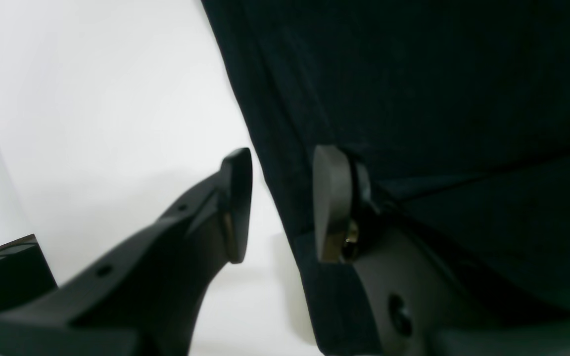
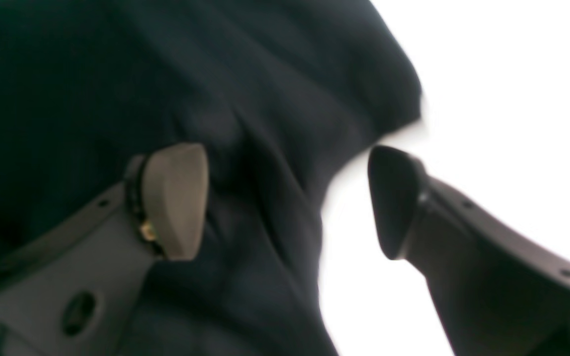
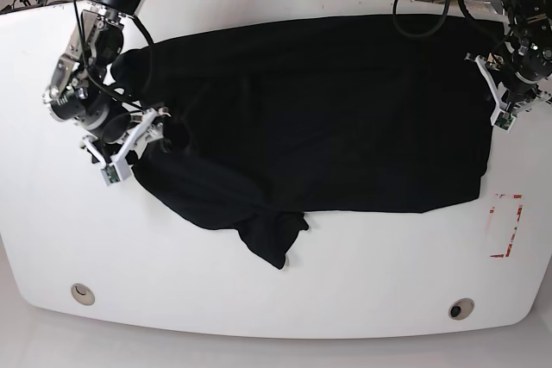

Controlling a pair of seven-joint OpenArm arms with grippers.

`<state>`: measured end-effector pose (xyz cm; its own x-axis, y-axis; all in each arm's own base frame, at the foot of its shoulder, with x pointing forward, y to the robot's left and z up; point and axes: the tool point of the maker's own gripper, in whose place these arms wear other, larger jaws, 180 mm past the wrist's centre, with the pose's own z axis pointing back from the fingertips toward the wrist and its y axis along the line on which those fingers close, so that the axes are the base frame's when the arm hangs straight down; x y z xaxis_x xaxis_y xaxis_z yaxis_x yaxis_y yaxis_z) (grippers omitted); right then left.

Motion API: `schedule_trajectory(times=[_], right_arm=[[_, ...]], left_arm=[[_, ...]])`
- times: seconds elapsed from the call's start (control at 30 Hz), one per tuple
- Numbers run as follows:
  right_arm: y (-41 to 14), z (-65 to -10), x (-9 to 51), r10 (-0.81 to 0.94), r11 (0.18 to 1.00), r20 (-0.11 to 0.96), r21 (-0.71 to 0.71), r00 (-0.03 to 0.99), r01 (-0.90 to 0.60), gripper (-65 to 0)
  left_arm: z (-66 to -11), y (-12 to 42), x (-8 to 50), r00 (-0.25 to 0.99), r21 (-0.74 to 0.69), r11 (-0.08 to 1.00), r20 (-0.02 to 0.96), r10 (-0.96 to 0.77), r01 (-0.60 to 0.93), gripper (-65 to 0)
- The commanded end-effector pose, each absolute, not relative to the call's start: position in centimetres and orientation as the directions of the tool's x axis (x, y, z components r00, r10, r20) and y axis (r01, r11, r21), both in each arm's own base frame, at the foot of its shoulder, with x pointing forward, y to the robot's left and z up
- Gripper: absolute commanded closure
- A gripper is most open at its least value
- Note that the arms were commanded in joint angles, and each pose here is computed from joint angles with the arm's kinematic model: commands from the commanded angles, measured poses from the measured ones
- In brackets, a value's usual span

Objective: Fold the T-shirt properly

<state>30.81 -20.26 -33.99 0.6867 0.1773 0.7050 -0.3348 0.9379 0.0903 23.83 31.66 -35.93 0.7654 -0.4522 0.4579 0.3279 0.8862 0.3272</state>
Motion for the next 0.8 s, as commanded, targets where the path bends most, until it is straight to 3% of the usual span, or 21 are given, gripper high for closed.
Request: schedule_trajectory(times=[0.0,0.17,0.4,0.63,0.77], right_arm=[[-21.1,-32.6,29.8,0.194,0.944,0.721,0.047,0.665,-0.326,-43.1],[-20.6,-32.8,26.8,0.217,0.944,0.703,0.025,0.678,-0.329,-35.2],[-20.1,-34.6,24.8,0.186,0.947,0.681,0.068,0.709,-0.314,-24.9],[-20.3,-36.9,24.1,0.133,0.948,0.664,0.131,0.735,-0.290,-22.7],[-20.7,-37.1,24.1,0.139,0.949,0.656,0.127,0.742,-0.290,-22.5]], left_arm=[[-34.6,31.3,24.7,0.735,0.344,0.882,0.496,-0.462,0.322,-19.7],[-33.7,27.9,25.6,0.686,0.325,0.887,0.563,-0.461,0.329,-19.7],[-31.9,18.7,28.3,0.528,0.293,0.828,0.658,-0.537,0.478,-19.7],[-30.2,8.5,30.9,0.380,0.217,0.762,0.763,-0.522,0.611,-20.0],[-30.3,3.8,31.4,0.329,0.195,0.699,0.774,-0.540,0.688,-20.1]])
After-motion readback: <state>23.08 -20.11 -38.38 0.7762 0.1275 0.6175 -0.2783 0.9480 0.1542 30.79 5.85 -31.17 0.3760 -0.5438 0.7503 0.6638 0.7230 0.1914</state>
